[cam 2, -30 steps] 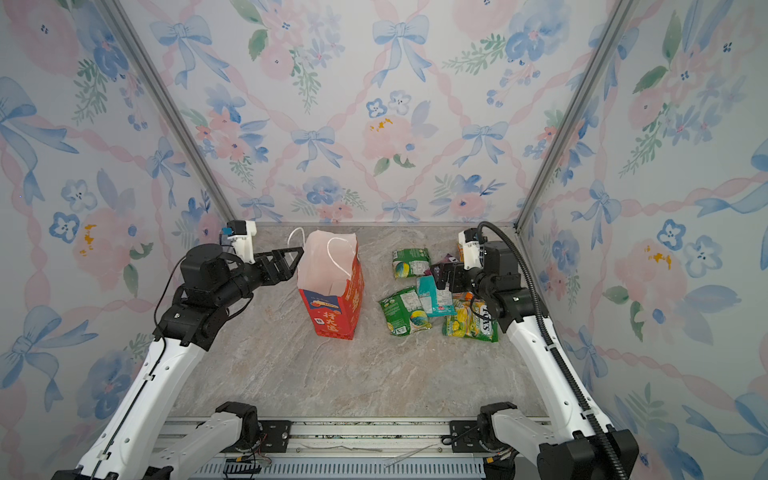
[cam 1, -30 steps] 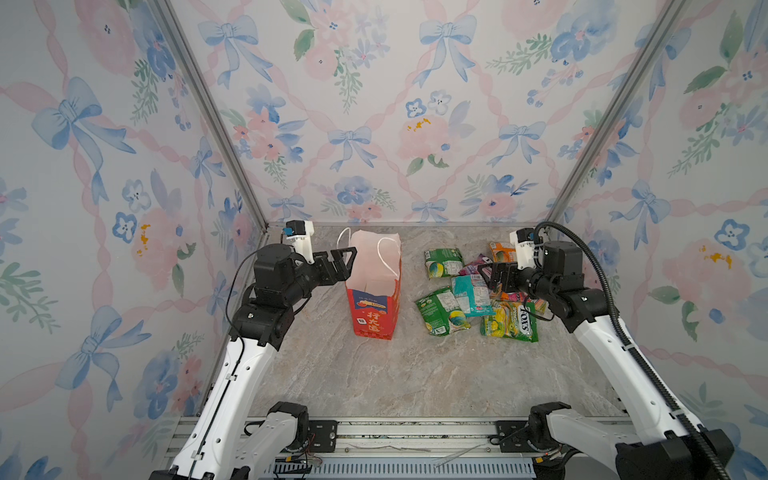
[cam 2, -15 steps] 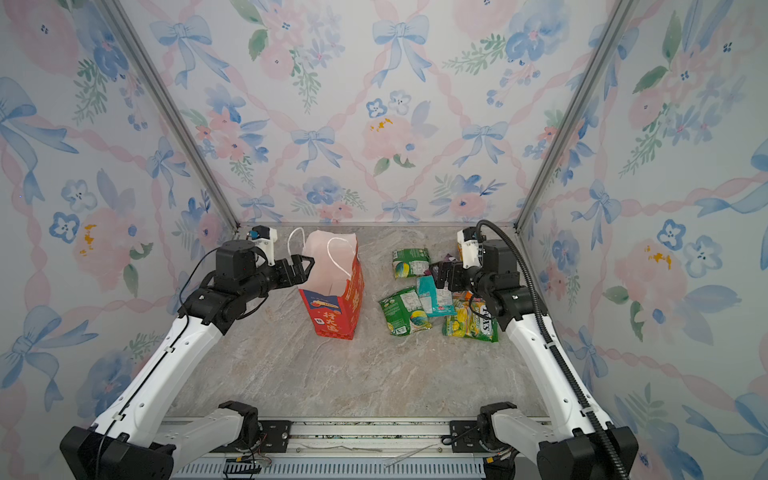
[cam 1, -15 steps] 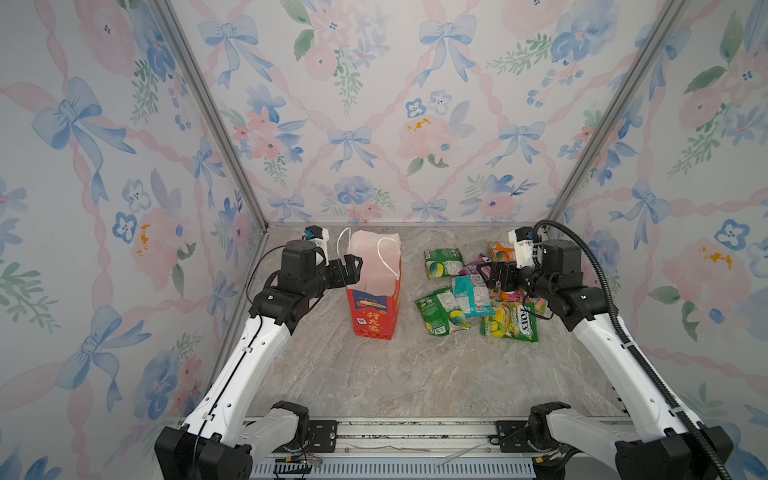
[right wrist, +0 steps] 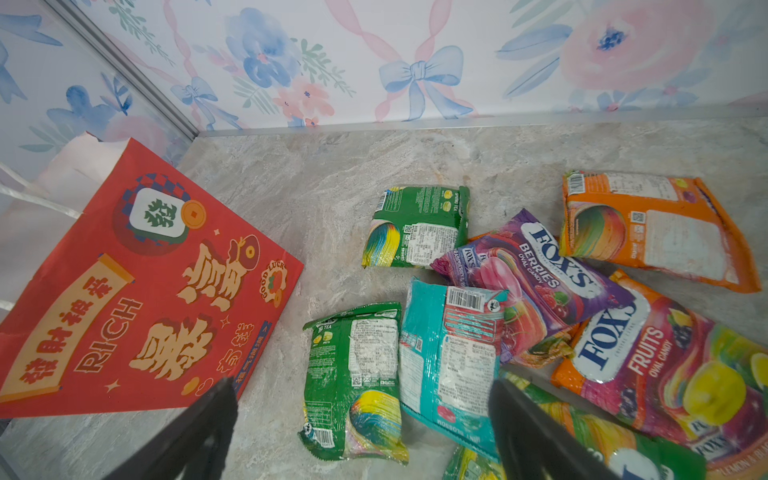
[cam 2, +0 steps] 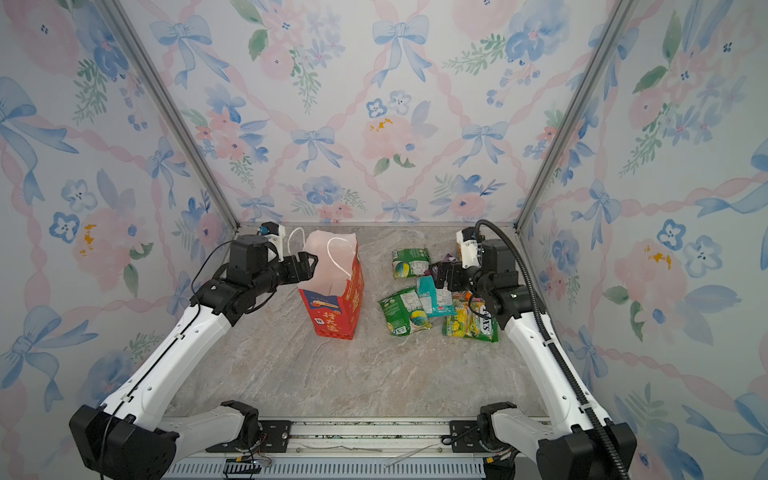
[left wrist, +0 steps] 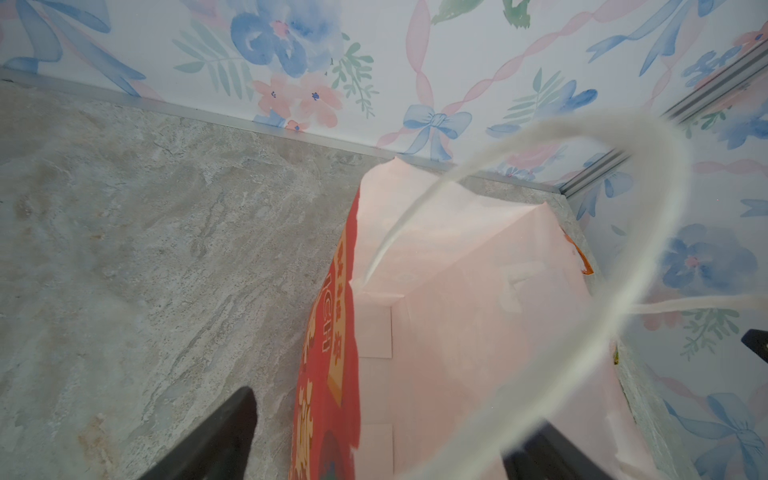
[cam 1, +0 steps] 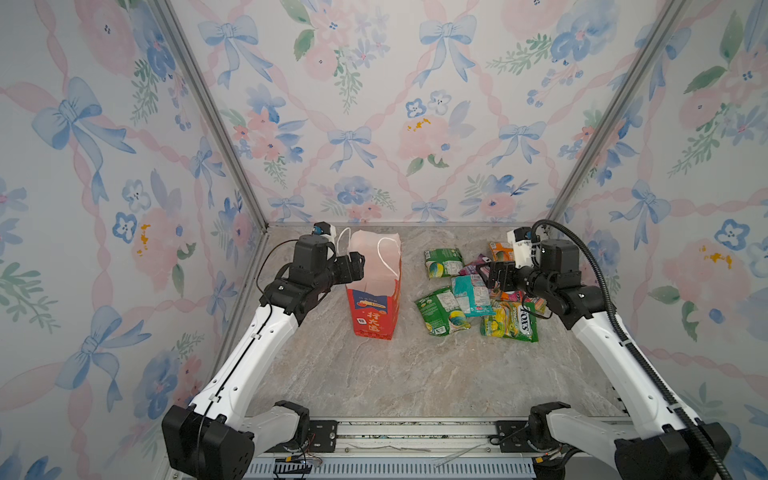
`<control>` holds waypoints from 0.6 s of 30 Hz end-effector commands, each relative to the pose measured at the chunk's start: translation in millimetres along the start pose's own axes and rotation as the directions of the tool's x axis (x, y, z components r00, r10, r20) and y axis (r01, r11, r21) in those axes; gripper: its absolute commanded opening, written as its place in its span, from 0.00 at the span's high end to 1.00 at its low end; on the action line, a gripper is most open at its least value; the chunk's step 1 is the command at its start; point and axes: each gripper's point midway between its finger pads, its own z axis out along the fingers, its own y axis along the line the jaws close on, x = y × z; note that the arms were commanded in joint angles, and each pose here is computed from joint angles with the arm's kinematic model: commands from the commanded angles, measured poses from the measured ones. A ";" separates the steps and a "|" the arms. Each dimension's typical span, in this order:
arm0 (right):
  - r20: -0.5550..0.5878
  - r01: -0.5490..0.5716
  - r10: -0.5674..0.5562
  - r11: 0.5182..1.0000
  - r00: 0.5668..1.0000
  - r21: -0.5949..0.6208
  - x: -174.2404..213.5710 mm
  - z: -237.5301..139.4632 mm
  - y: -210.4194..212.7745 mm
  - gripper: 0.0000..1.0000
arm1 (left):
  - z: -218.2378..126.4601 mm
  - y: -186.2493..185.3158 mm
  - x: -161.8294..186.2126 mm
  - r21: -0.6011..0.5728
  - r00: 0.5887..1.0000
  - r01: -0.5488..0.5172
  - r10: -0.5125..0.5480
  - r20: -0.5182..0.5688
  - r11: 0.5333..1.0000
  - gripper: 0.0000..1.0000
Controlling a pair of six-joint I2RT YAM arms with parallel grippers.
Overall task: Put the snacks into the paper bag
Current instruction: 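Reach the left gripper to the bag rim while the right moves over candy, then close the left gripper on the paper bag's rim nearest it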
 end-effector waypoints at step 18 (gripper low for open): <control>-0.022 -0.009 0.009 1.000 1.000 -0.006 4.8 -0.5 7.6 0.04 | 8.1 -5.3 -0.7 -0.012 0.999 -0.038 0.038 -0.026 0.999 0.52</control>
